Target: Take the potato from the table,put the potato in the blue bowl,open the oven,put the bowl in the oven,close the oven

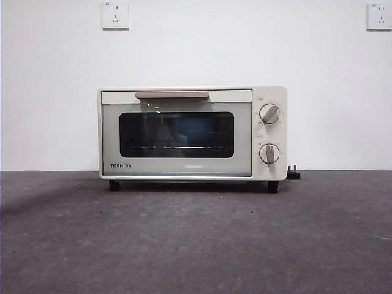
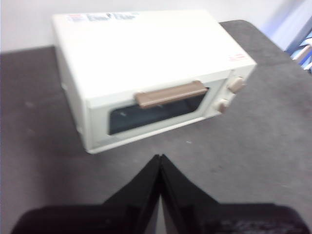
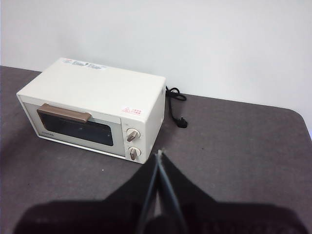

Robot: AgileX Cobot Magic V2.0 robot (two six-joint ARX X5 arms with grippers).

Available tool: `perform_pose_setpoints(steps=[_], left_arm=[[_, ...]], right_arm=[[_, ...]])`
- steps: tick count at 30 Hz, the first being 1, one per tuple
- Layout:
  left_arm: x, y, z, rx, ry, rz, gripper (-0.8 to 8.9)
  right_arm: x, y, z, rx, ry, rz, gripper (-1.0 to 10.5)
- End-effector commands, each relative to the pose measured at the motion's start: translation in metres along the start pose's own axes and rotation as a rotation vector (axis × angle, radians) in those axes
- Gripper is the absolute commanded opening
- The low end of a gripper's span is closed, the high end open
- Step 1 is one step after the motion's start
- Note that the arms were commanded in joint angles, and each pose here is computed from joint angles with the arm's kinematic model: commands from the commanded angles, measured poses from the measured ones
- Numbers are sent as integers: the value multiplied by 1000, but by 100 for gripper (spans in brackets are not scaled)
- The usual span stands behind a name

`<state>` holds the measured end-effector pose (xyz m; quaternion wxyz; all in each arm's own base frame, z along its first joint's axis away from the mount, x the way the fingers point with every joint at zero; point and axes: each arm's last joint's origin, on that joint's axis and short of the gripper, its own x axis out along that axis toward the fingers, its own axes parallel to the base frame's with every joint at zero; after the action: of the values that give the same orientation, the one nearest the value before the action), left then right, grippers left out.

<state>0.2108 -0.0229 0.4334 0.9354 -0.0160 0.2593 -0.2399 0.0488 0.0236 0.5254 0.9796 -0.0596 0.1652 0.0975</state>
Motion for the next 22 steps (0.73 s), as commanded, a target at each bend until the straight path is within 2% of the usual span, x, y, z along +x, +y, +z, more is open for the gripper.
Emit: perform_pose_setpoints(steps=[1,6,11,15,18,22], left_arm=[[-15,-4,0,150,-46,79,-4],[-34,-10,-13,214,-154,224,-4],[-42,-16,-50,283,-352,282,-4],[-40,-18,-97,339,-510,306,-4],[-32,-18,-138,353,-577,314,-4],[-14,-11,-189,271,-587,334,-4]], right_arm=[[2,1,-2,-8,22,-3,1],[8,4,0,-15,36,-4,1],[12,6,1,-20,46,-5,1],[18,10,3,-29,61,-7,1],[24,13,4,-36,75,-9,1],[31,17,6,-46,93,-10,1]])
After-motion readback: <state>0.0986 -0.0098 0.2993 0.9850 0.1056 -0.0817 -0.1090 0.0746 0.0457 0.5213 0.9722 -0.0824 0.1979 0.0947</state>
